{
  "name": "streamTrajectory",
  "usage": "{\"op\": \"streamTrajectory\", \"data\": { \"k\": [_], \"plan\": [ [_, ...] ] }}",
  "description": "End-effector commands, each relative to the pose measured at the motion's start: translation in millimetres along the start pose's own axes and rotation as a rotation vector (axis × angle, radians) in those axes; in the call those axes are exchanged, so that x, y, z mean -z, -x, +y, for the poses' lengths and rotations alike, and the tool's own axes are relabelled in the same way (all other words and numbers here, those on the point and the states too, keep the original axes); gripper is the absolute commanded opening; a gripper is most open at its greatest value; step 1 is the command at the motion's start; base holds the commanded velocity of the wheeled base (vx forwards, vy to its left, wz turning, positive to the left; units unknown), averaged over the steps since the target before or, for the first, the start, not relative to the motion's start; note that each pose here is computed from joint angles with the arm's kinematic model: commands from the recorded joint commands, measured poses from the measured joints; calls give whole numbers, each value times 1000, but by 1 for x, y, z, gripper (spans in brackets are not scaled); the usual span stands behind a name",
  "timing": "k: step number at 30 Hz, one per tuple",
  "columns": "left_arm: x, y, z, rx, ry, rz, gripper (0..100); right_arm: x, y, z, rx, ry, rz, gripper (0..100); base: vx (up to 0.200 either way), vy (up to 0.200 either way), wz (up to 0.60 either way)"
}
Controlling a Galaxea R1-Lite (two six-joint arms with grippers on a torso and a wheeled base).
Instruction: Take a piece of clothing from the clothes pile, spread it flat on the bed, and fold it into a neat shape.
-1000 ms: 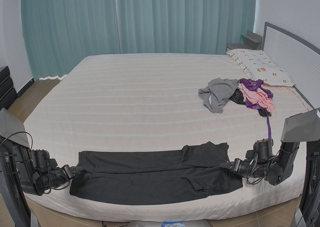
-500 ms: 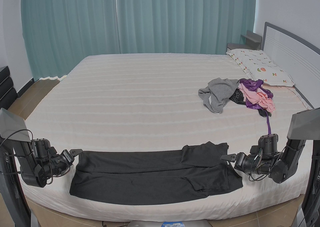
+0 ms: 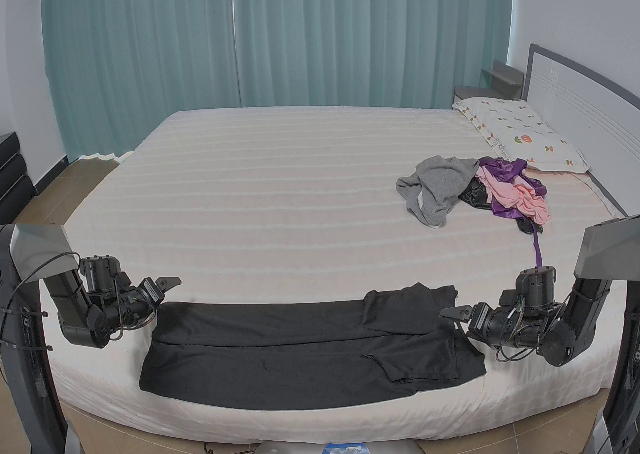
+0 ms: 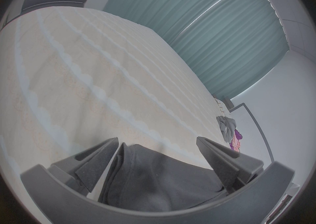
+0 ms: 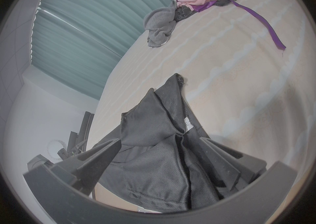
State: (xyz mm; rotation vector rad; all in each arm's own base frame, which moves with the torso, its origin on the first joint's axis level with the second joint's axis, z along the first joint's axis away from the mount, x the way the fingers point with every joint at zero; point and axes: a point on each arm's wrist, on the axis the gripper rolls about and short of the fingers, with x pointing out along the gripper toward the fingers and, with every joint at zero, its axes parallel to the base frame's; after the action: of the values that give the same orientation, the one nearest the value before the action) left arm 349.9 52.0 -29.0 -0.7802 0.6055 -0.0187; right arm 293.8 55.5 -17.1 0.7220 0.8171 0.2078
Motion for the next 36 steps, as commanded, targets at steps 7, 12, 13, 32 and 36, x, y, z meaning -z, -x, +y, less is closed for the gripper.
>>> {"op": "streamTrajectory", "data": {
  "k": [7, 12, 13, 32, 36],
  "plan": [
    [7, -3, 4, -39, -27, 6, 0, -2, -1, 1, -6, -22, -7, 100, 0, 0, 0],
    [3, -4, 6, -99, -25, -46, 0, -3, -1, 2, -9, -20, -13, 100, 0, 0, 0],
    [2, -4, 6, -106, -21, -54, 0, -3, -2, 2, -9, -20, -13, 100, 0, 0, 0],
    [5, -4, 9, -155, -11, -71, 0, -25, -31, 6, 24, -9, -76, 100, 0, 0, 0],
    [6, -4, 9, -156, -11, -70, 0, -41, -50, 9, 30, -7, -107, 100, 0, 0, 0]
  ]
}}
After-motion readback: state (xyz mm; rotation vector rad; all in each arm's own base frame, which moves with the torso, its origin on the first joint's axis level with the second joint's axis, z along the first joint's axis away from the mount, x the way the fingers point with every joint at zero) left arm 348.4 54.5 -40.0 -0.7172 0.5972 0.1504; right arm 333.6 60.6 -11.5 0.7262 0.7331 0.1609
